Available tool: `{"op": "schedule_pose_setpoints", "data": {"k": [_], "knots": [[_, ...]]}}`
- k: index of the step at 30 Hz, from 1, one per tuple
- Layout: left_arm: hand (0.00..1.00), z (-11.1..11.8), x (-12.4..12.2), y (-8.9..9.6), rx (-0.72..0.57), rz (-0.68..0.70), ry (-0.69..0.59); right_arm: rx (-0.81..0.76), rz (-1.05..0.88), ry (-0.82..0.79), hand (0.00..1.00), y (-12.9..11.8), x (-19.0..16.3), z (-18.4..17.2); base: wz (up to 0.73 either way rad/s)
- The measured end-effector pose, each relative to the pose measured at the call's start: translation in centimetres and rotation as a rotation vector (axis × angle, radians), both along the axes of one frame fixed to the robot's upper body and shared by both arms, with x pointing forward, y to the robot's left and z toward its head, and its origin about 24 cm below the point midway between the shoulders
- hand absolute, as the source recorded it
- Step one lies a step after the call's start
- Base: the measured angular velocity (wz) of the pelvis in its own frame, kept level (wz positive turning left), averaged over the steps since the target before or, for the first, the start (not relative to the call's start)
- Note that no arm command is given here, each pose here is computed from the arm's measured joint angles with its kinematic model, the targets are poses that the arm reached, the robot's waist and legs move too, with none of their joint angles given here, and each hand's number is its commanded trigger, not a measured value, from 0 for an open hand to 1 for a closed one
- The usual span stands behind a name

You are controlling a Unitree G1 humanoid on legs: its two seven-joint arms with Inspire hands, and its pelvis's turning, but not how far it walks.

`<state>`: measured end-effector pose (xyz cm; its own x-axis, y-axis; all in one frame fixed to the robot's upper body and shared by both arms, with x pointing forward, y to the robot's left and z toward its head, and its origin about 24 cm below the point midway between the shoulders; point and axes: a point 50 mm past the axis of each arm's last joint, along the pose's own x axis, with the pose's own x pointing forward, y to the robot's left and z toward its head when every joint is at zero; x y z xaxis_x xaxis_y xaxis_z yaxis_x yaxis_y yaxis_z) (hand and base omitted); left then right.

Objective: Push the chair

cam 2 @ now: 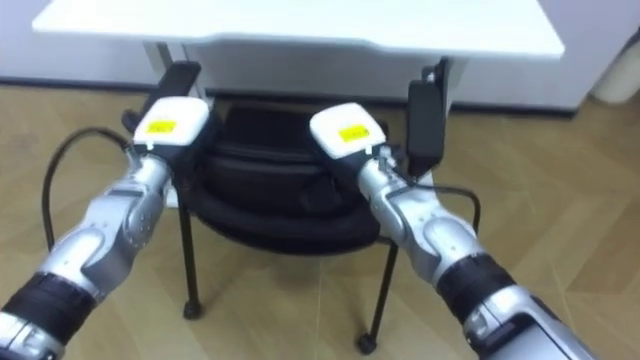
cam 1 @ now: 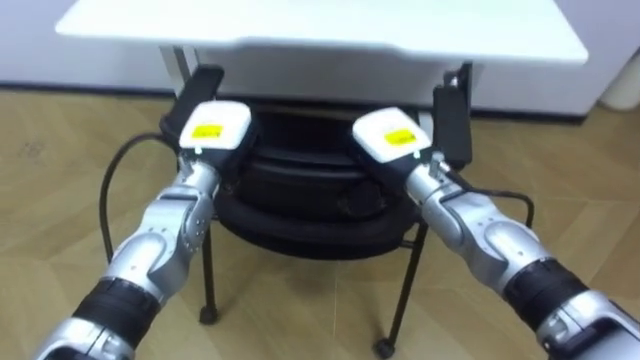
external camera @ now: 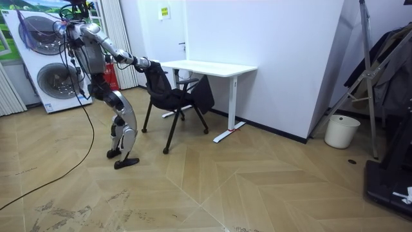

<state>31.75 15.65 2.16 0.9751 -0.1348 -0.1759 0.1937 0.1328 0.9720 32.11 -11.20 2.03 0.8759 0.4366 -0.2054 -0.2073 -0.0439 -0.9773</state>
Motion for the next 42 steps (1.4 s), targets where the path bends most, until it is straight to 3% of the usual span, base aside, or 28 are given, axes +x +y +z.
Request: {"op": "schedule_pose_setpoints", "data": {"k": [17, 42], "knots": [[1.00, 1.1, -1.5, -0.1, -0.045, -0.009, -0.070, -0.021, 0.028, -0.084, 1.00, -0.7, -1.2, 1.8, -0.07], [1.00, 1.3, -3.5, 0.2, -0.012, -0.054, -0.066, -0.016, 0.038, -0.042, 1.00, -0.8, -4.0, 1.5, -0.09]]}}
